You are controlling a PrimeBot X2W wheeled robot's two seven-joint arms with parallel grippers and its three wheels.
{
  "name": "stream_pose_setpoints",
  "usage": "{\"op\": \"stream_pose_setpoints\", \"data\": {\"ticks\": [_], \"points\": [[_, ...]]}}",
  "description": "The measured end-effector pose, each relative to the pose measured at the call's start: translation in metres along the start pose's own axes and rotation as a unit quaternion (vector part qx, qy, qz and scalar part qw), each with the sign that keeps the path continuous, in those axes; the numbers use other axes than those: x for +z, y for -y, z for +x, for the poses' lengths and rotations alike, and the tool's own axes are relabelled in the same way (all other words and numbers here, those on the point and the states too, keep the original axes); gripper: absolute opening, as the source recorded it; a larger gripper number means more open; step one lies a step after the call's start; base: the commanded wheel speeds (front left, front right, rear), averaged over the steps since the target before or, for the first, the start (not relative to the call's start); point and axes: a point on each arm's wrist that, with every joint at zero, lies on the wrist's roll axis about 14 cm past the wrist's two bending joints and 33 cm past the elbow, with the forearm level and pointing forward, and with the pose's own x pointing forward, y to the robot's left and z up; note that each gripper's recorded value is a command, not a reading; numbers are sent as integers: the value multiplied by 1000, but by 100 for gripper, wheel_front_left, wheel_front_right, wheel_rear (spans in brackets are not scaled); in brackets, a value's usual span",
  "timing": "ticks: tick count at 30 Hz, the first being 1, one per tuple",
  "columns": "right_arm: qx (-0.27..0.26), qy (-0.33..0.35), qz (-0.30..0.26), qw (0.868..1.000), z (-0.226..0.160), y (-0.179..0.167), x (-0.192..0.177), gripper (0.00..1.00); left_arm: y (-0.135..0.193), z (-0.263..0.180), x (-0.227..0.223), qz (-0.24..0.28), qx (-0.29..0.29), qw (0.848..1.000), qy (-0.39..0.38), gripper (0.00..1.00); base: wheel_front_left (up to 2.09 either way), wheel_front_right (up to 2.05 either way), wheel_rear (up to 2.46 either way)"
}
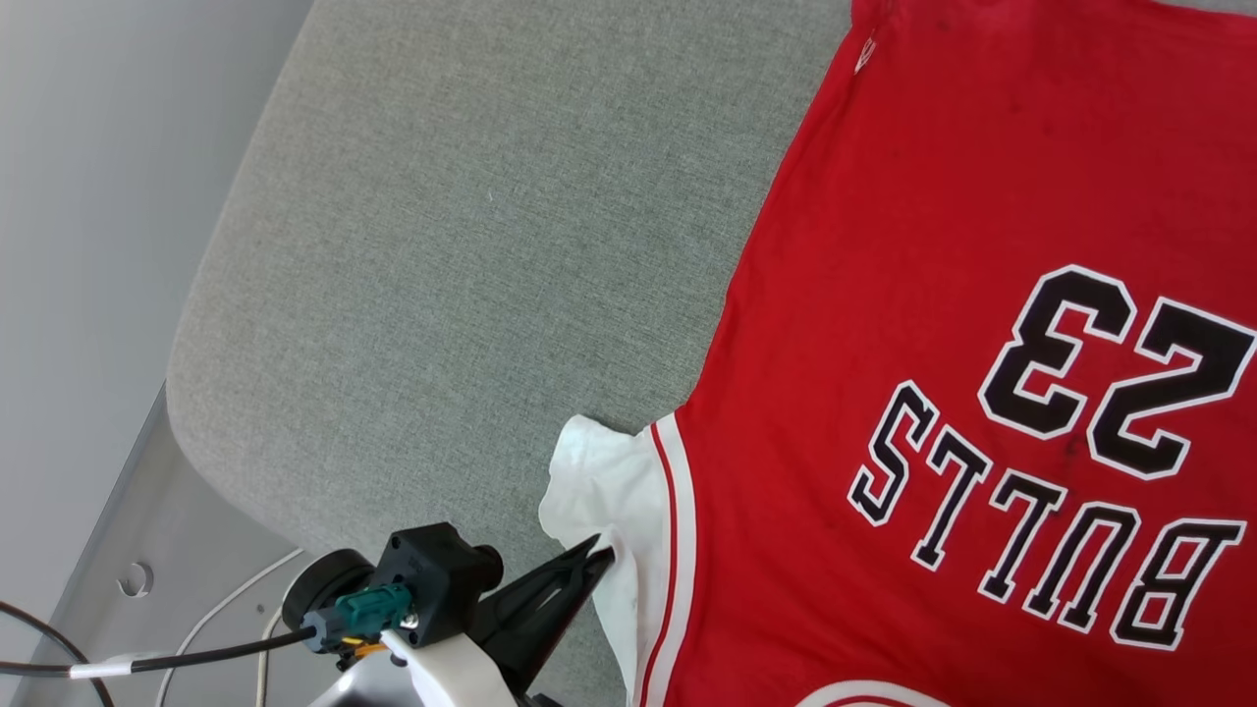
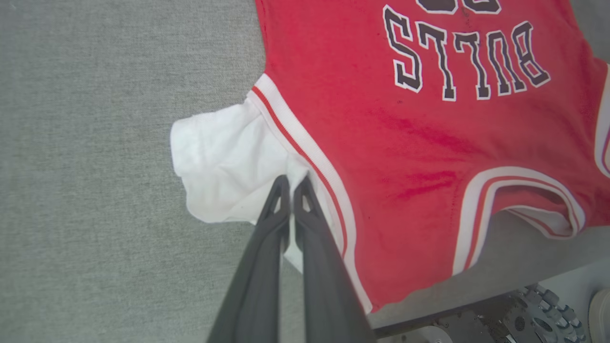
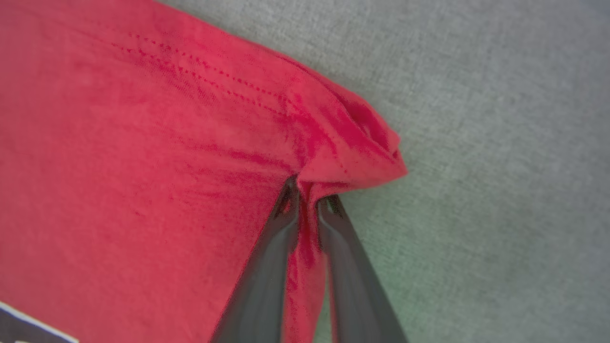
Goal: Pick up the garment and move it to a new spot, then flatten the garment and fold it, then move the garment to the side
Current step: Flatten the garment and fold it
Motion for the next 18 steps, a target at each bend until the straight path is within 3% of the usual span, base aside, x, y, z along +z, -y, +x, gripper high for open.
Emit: {"op": "stream_pose_setpoints", "data": {"ticks": [8, 18], "points": [[-15, -6, 2, 1000, -20, 8, -20, 0, 2, -6, 8, 12, -7, 1000, 21, 0, 0, 0, 0], [-18, -20, 35, 999, -65, 21, -88, 0, 9, -23, 15, 23, -19, 998, 51, 0, 0, 0, 0]]}}
